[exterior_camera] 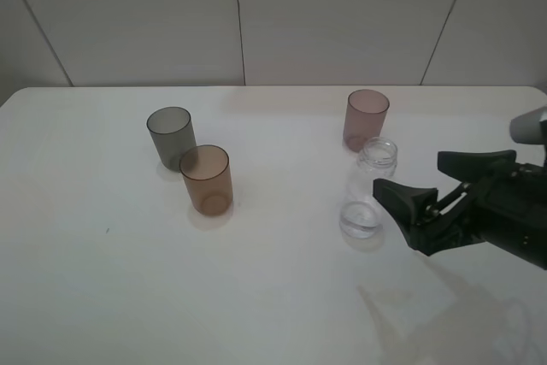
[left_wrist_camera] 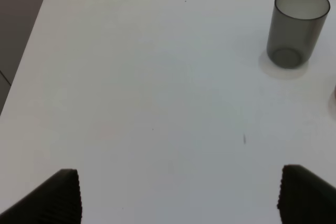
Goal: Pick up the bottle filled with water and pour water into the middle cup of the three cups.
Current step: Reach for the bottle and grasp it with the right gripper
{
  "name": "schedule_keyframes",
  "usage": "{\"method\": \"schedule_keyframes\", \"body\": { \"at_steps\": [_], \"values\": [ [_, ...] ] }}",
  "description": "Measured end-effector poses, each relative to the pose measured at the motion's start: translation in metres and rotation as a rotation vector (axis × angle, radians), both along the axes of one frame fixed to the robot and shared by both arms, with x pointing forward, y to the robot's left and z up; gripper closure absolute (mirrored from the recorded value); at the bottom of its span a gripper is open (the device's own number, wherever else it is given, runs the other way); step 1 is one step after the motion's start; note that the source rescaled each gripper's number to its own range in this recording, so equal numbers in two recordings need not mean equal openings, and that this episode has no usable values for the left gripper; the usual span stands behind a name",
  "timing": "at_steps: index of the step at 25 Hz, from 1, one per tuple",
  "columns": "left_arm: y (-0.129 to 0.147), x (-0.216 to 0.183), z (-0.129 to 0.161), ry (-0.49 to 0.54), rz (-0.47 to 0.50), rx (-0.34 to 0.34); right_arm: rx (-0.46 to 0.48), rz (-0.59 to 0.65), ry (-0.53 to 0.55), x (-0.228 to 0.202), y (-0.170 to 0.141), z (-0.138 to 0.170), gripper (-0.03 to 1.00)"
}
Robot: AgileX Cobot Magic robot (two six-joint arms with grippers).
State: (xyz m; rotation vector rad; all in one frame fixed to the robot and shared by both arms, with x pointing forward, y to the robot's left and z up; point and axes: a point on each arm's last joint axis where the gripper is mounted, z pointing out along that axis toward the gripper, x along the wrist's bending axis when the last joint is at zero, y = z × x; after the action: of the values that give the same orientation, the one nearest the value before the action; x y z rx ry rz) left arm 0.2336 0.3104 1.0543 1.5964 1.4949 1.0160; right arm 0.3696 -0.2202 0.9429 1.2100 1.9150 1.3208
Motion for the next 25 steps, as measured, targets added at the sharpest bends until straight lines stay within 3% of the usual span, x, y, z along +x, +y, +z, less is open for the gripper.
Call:
{"method": "schedule_keyframes", "body": {
  "at_steps": [6,12,25],
  "values": [
    [0.0,0.0,0.0,0.0,0.0,0.0,0.006,0.013,-0.036,-0.006,-0.003,-0.014,0.05],
    [0.0,0.0,0.0,0.0,0.0,0.0,0.012,0.01,-0.059,0.002,0.001,-0.021,-0.02],
    [0.0,0.0,0.0,0.0,0.0,0.0,-0.031,0.035,-0.012,0.013,0.01,-0.056,-0.03]
  ]
}}
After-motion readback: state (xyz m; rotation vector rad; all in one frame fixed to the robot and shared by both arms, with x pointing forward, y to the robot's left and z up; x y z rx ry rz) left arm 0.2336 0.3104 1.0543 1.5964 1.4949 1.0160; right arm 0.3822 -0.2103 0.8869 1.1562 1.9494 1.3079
